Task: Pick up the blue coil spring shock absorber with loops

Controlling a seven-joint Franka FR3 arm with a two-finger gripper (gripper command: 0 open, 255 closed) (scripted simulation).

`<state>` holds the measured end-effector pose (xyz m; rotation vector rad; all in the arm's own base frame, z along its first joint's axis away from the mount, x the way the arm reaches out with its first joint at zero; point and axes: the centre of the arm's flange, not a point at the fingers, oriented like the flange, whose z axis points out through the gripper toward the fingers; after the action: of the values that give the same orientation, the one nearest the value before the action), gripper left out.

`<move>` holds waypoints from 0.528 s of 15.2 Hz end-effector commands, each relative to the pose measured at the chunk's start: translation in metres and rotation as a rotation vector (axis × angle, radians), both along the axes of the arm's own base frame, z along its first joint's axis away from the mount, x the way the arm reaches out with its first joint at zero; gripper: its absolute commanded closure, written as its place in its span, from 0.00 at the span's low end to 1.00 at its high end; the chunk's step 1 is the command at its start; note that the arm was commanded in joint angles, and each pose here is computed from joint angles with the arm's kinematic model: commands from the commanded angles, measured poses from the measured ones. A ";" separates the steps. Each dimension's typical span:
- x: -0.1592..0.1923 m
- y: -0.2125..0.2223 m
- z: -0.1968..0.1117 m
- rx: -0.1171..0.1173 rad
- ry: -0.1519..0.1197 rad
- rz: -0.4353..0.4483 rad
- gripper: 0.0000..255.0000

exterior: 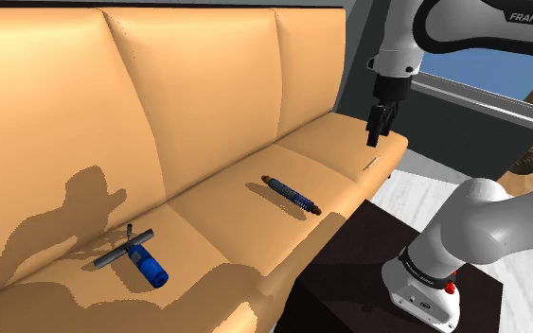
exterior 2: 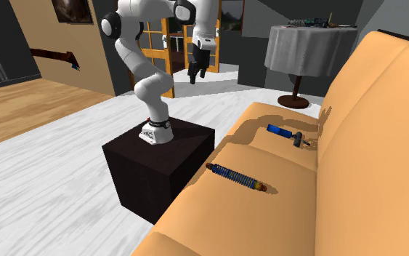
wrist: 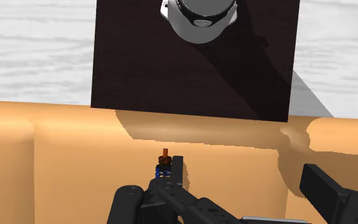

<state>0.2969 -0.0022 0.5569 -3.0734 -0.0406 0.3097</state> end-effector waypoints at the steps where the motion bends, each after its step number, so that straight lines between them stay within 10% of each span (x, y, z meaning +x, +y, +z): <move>1: 0.000 0.000 0.000 0.000 0.000 0.000 0.00; 8: 0.038 -0.004 -0.081 -0.026 -0.027 0.013 0.00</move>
<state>0.3286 -0.0057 0.4863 -3.0992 -0.0546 0.2806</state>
